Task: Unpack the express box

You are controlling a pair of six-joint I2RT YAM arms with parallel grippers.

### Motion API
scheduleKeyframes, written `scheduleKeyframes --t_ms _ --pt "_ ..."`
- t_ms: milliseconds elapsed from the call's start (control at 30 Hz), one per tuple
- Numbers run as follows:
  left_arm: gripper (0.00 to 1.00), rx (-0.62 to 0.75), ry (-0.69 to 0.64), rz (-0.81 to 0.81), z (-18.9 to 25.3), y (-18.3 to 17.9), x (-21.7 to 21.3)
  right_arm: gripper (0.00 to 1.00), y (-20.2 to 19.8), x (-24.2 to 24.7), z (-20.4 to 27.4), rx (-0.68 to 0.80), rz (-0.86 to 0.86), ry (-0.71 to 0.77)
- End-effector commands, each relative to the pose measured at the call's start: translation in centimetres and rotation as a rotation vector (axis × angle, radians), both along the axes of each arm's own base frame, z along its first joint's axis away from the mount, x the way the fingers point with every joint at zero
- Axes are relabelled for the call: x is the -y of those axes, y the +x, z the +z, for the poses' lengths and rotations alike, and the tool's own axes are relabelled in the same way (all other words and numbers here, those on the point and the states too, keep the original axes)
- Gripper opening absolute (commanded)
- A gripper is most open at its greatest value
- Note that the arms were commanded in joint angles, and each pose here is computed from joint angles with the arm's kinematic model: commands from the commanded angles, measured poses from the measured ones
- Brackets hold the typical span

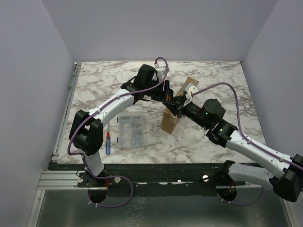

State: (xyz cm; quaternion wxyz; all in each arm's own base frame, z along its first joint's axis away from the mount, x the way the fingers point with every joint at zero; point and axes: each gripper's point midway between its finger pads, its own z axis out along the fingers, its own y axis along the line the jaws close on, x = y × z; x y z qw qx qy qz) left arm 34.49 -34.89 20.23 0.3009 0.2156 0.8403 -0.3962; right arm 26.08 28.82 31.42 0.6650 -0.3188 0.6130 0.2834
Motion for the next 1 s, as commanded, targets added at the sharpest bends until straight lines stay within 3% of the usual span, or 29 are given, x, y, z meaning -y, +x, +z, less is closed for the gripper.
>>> scheduleKeyframes --t_ms 0,800,967 --pt "0.47 -0.013 0.019 -0.005 -1.0 -0.2 -0.1 0.01 -0.1 -0.5 0.4 0.047 0.015 0.011" --pt "0.31 -0.041 0.108 0.015 -3.8 0.5 -0.8 0.01 -1.1 0.8 -3.0 0.079 0.032 -0.113" --pt "0.28 -0.051 0.137 0.012 -4.7 0.7 -0.9 0.01 -2.0 1.7 -2.9 0.106 0.033 -0.083"
